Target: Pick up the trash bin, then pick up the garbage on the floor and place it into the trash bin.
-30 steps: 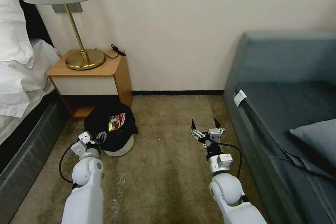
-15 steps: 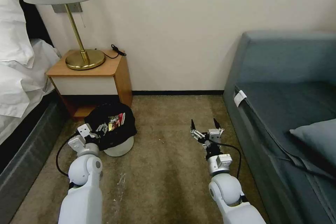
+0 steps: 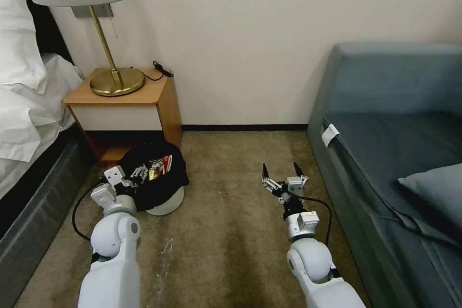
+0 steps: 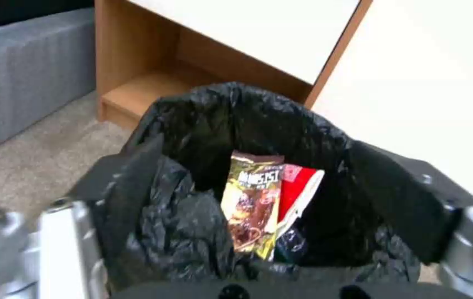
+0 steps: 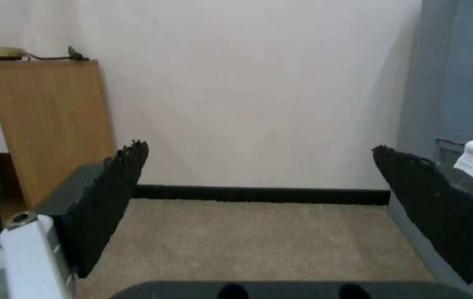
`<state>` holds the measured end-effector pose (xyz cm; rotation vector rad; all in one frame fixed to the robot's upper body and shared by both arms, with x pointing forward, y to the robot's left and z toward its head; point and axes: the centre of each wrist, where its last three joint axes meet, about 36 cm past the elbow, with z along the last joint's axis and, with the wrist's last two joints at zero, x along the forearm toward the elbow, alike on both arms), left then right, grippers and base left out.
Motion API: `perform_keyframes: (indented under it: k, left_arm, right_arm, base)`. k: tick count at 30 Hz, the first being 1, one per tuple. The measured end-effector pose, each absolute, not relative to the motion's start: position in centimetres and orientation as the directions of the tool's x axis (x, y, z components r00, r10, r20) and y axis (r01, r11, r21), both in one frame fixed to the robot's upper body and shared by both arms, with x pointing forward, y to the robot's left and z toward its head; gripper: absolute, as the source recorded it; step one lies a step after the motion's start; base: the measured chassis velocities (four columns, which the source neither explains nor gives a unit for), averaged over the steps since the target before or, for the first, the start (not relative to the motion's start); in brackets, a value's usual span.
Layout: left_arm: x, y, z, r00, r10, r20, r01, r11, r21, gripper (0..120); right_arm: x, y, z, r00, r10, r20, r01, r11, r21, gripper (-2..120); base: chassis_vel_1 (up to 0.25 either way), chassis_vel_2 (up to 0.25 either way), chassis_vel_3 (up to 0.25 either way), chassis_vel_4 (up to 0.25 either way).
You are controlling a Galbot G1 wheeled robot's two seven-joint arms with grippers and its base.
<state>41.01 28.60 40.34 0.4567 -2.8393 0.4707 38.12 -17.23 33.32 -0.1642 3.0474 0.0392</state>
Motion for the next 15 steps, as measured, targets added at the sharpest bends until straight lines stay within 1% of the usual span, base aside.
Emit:
perform_keyframes:
  k: [1, 4, 9, 11, 12, 13, 15]
  left_arm:
    - [41.01, 28.60, 40.34, -0.926, -0.265, 0.270, -0.338, 0.900, -0.275, 94]
    - [40.88, 28.55, 40.29, -0.925, -0.265, 0.271, -0.338, 0.901, -0.272, 100]
    - [40.88, 28.35, 40.55, -0.931, -0.252, 0.263, -0.322, 0.907, -0.270, 99]
    - [40.75, 28.34, 40.65, -0.947, -0.203, 0.247, -0.267, 0.927, -0.262, 99]
    - [40.54, 28.45, 40.63, -0.960, -0.156, 0.232, -0.213, 0.946, -0.245, 98]
    - [40.54, 28.45, 40.63, -0.960, -0.156, 0.232, -0.213, 0.946, -0.245, 98]
    - [40.37, 28.66, 40.62, -0.970, -0.112, 0.214, -0.157, 0.966, -0.205, 98]
  right_arm:
    - [38.12, -17.23, 33.32, -0.990, -0.106, -0.091, -0.108, 0.994, 0.021, 100]
    - [38.20, -17.15, 33.34, -0.990, -0.106, -0.092, -0.108, 0.994, 0.022, 100]
    - [38.22, -17.22, 33.35, -0.990, -0.103, -0.092, -0.106, 0.994, 0.022, 100]
    - [38.25, -17.35, 33.40, -0.991, -0.091, -0.094, -0.093, 0.995, 0.024, 100]
    - [38.23, -17.37, 33.57, -0.993, -0.073, -0.097, -0.076, 0.997, 0.031, 100]
    - [38.23, -17.37, 33.57, -0.993, -0.073, -0.097, -0.076, 0.997, 0.031, 100]
    - [38.25, -17.60, 33.83, -0.993, -0.053, -0.101, -0.056, 0.998, 0.034, 100]
  base:
    - [0.000, 0.000, 0.000, 0.000]
    - [0.000, 0.000, 0.000, 0.000]
    - [0.000, 0.000, 0.000, 0.000]
    - [0.000, 0.000, 0.000, 0.000]
    - [0.000, 0.000, 0.000, 0.000]
    - [0.000, 0.000, 0.000, 0.000]
    - [0.000, 0.000, 0.000, 0.000]
